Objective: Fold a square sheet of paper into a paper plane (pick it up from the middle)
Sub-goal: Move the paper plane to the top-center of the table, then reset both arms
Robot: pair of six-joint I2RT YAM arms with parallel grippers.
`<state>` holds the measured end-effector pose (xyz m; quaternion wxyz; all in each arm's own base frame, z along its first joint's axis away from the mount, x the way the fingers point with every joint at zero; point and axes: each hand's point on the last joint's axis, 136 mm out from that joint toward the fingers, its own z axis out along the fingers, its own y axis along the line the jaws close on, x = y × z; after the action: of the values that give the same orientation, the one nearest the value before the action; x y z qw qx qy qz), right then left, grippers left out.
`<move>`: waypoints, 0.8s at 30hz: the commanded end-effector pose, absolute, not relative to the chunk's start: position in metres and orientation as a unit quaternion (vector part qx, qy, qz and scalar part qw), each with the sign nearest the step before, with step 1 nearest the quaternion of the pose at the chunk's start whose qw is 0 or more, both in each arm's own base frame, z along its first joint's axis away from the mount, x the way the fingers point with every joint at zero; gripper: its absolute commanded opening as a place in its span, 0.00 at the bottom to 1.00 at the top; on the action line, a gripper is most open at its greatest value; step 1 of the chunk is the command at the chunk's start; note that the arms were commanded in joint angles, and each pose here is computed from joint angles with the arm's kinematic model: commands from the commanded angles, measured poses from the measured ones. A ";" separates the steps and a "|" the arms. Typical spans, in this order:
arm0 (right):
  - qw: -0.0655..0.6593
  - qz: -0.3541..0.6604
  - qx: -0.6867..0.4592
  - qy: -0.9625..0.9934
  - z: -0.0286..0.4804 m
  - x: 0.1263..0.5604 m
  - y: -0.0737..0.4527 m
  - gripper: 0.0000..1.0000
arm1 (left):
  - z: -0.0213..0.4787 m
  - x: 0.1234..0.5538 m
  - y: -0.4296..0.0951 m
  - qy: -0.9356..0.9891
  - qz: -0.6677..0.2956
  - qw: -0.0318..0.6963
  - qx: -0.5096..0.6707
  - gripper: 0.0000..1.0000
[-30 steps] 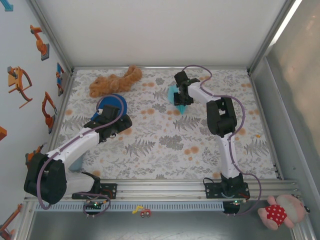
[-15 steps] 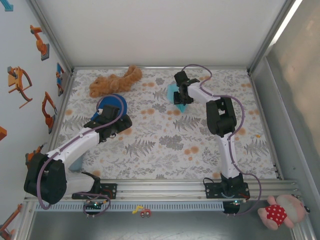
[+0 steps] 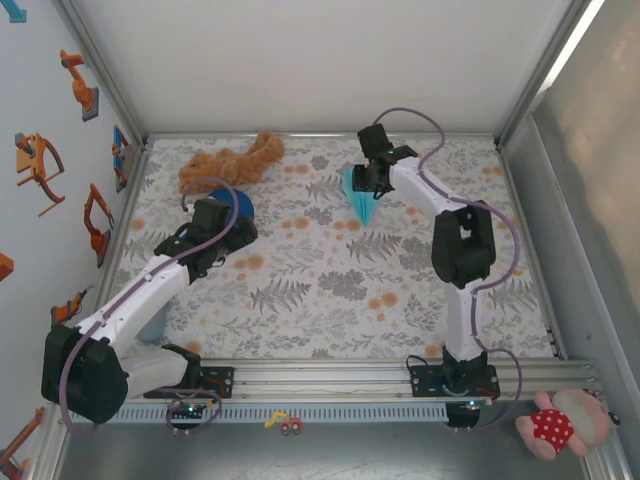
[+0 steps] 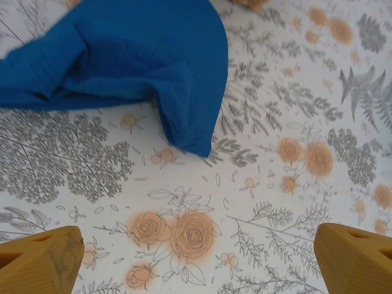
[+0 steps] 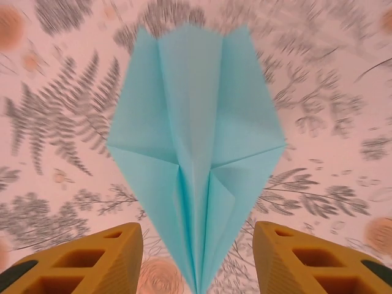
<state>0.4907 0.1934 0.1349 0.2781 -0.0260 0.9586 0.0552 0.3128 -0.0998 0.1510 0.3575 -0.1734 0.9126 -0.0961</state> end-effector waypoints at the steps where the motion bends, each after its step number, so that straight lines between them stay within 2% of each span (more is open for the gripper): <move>1: 0.343 0.042 0.011 0.938 0.190 0.484 0.169 0.51 | 0.175 0.315 -0.079 0.901 -0.058 0.393 -0.173 0.96; 6: 0.422 -0.007 0.055 0.905 0.233 0.455 0.121 0.61 | 0.190 0.317 -0.053 0.879 -0.020 0.438 -0.188 0.96; 9: 0.460 -0.060 0.092 0.881 0.246 0.429 0.081 0.77 | 0.195 0.318 -0.032 0.858 0.010 0.471 -0.206 0.96; 11: 0.477 -0.101 0.118 0.865 0.248 0.411 0.053 0.84 | 0.195 0.320 -0.020 0.842 0.026 0.497 -0.210 0.96; 17: 0.476 -0.216 0.183 0.832 0.214 0.360 -0.013 0.85 | 0.180 0.320 0.008 0.822 0.071 0.522 -0.216 0.96; 24: 0.481 -0.224 0.197 0.824 0.169 0.343 -0.043 0.84 | 0.159 0.332 0.007 0.819 0.088 0.547 -0.149 0.96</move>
<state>0.3354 -0.0310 0.1544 0.4316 0.1676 0.8581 -0.2222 0.3178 0.0101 0.1449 0.5057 -0.1889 0.8377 0.0829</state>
